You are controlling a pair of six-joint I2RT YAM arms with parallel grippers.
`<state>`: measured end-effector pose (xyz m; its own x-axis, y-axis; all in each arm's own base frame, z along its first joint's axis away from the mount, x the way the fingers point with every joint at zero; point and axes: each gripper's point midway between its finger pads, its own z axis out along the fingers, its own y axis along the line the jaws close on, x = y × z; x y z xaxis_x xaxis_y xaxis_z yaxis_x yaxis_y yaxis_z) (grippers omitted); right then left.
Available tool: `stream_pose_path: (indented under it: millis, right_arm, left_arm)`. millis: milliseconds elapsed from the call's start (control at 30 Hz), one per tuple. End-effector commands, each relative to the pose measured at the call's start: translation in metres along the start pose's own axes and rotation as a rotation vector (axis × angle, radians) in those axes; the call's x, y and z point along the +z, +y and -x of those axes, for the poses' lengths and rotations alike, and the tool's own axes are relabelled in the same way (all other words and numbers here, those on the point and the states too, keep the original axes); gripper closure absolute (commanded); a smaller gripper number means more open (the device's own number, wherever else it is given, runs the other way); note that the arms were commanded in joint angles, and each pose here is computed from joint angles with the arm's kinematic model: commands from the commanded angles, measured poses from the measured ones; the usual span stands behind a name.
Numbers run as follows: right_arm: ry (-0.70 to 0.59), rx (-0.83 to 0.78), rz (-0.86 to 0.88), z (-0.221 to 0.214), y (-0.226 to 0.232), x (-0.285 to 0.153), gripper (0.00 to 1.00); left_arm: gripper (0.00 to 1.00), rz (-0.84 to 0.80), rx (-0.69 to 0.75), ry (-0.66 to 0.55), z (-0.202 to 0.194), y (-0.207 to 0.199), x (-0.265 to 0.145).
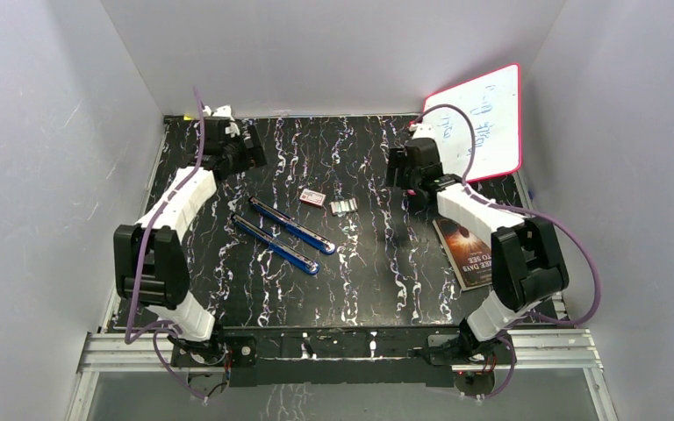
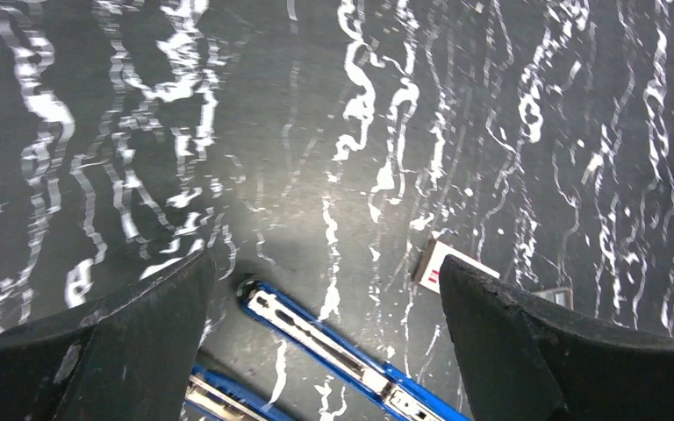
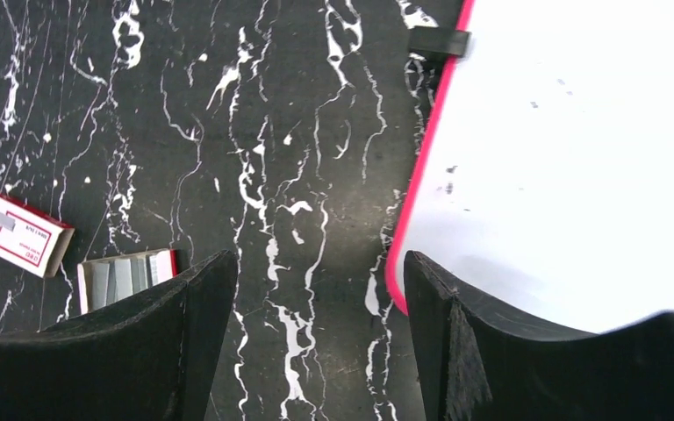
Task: Load the staples into the stapler
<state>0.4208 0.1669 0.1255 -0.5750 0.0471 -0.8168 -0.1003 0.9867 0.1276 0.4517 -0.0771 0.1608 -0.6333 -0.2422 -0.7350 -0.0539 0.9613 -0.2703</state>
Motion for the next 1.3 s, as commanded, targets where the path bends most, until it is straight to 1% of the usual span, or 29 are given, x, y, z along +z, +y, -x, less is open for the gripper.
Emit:
stream_pose_path:
  millis: [0, 33, 67, 133, 167, 200, 300, 433, 533, 600, 700, 800, 900, 1067, 1133, 1267]
  right_arm:
    - [-0.037, 0.066, -0.006, 0.015, -0.008, -0.017, 0.22]
    - [-0.04, 0.068, -0.007, 0.015, -0.01, -0.019, 0.22]
    - [-0.041, 0.066, -0.009, 0.014, -0.012, -0.021, 0.19]
    - [-0.044, 0.072, -0.012, 0.011, -0.016, -0.025, 0.11]
    - [-0.048, 0.074, -0.001, 0.011, -0.017, -0.027, 0.04]
    - [-0.054, 0.079, 0.011, 0.011, -0.018, -0.029, 0.02]
    - [-0.074, 0.093, 0.056, 0.012, -0.019, -0.034, 0.02]
    - [-0.058, 0.081, 0.077, 0.014, -0.018, -0.033, 0.02]
    - [-0.015, 0.059, 0.098, 0.011, -0.014, -0.029, 0.02]
    - [0.003, 0.053, 0.147, 0.011, -0.005, -0.029, 0.05]
    - [-0.007, 0.062, 0.224, 0.014, 0.012, -0.029, 0.13]
    - [0.033, 0.036, 0.221, 0.01, 0.029, -0.018, 0.23]
    - [0.042, -0.004, 0.241, 0.01, 0.055, -0.01, 0.31]
    - [0.073, -0.096, 0.272, -0.001, 0.096, 0.001, 0.39]
    - [0.101, -0.136, 0.279, -0.015, 0.113, 0.007, 0.41]
    - [0.145, -0.197, 0.271, -0.033, 0.132, 0.016, 0.5]
  left_arm:
    - [0.02, 0.174, -0.033, -0.144, 0.034, 0.025, -0.044]
    - [0.02, 0.179, -0.039, -0.161, 0.035, 0.027, -0.049]
    - [0.02, 0.175, -0.04, -0.183, 0.038, 0.027, -0.057]
    - [0.02, 0.138, -0.027, -0.198, 0.038, 0.023, -0.065]
    - [0.02, 0.108, -0.008, -0.204, 0.037, 0.02, -0.068]
    - [0.02, 0.084, 0.003, -0.213, 0.036, 0.017, -0.069]
    - [0.02, 0.062, 0.01, -0.228, 0.036, 0.015, -0.077]
    - [0.02, 0.04, 0.017, -0.23, 0.034, 0.013, -0.078]
    - [0.02, -0.009, 0.027, -0.183, 0.025, 0.005, -0.072]
    - [0.02, -0.018, 0.021, -0.163, 0.021, 0.003, -0.069]
    - [0.02, -0.05, 0.011, -0.163, 0.019, -0.002, -0.067]
    - [0.02, -0.082, -0.003, -0.175, 0.021, -0.008, -0.066]
    - [0.02, -0.081, -0.011, -0.158, 0.019, -0.008, -0.056]
    - [0.02, -0.098, 0.009, -0.128, 0.009, -0.008, -0.047]
    - [0.02, -0.121, 0.027, -0.127, 0.004, -0.01, -0.047]
    - [0.02, -0.113, 0.041, -0.103, -0.012, -0.004, -0.046]
